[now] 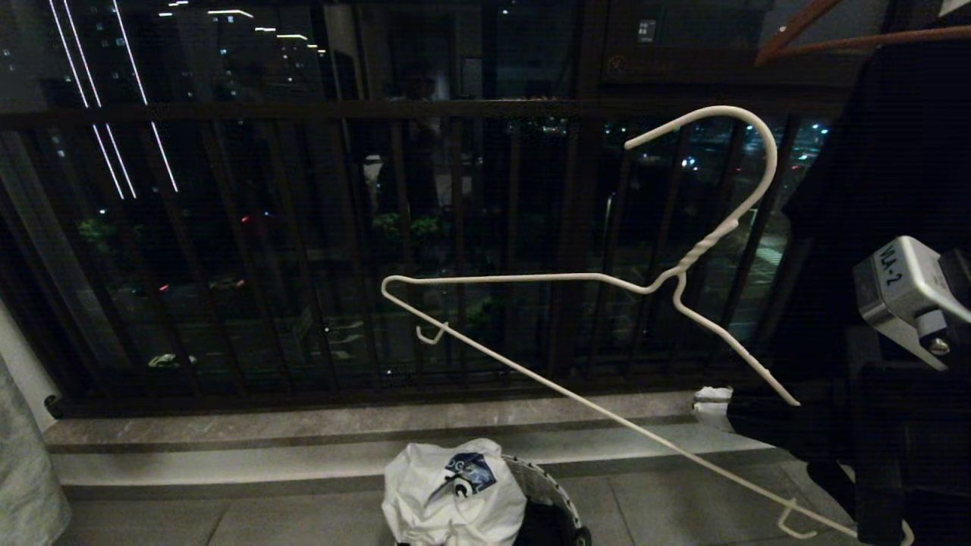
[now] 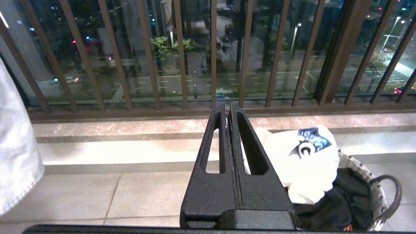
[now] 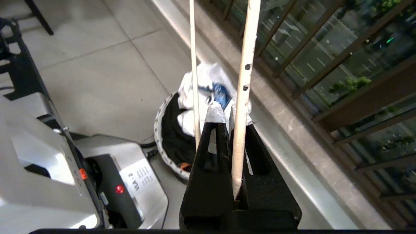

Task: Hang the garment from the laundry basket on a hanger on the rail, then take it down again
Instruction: Pick up clothes from the basket

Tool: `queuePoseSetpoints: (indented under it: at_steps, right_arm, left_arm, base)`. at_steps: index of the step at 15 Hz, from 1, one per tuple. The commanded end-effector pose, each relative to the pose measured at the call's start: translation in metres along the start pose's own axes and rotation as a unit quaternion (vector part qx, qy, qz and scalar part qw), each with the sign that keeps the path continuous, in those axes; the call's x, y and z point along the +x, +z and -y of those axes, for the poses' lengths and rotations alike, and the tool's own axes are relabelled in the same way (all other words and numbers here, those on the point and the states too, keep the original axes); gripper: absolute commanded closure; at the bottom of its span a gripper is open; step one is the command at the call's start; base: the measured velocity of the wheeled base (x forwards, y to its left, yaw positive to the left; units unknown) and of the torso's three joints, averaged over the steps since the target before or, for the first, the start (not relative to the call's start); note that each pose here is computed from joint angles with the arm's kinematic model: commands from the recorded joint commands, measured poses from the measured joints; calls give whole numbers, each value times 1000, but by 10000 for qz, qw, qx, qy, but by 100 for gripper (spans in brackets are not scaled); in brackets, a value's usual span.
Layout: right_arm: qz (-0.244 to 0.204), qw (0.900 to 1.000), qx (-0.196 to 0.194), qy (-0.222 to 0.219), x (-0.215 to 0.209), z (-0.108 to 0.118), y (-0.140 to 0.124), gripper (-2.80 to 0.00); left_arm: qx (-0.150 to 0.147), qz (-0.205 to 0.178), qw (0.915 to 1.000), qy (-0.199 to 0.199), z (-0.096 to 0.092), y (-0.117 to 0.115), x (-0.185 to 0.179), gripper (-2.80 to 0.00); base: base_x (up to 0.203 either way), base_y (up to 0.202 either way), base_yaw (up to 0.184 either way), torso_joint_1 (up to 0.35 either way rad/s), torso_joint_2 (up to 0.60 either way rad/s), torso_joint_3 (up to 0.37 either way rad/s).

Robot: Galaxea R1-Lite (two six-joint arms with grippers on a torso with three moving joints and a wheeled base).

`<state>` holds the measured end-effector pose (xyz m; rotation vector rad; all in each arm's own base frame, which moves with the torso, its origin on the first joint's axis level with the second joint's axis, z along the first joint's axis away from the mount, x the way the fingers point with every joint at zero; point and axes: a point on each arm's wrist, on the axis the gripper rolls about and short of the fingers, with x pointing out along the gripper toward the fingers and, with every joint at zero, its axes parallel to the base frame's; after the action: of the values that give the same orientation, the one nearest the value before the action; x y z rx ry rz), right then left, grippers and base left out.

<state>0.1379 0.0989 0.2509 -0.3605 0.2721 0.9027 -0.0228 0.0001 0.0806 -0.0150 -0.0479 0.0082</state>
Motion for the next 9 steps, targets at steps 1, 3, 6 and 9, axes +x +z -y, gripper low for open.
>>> queuePoseSetpoints:
  at_steps: [1,3,6,9]
  right_arm:
    - [-26,10000,-3,21,1,0,-1,0]
    - [-52,10000,4,30,2,0,-2,0]
    - [-86,10000,14,41,4,0,-3,0]
    - [-63,10000,14,25,5,0,-3,0]
  left_arm:
    - [-2,-71,10000,5,0,-4,1,0]
    - [0,-70,10000,5,0,-4,1,0]
    - [-2,-71,10000,5,0,-4,1,0]
    - [5,-71,10000,4,0,-4,1,0]
  base:
    - [0,0,0,-155,476,311]
    - [0,0,0,-138,479,324]
    - [0,0,0,-130,458,330]
    - [0,0,0,-95,448,346]
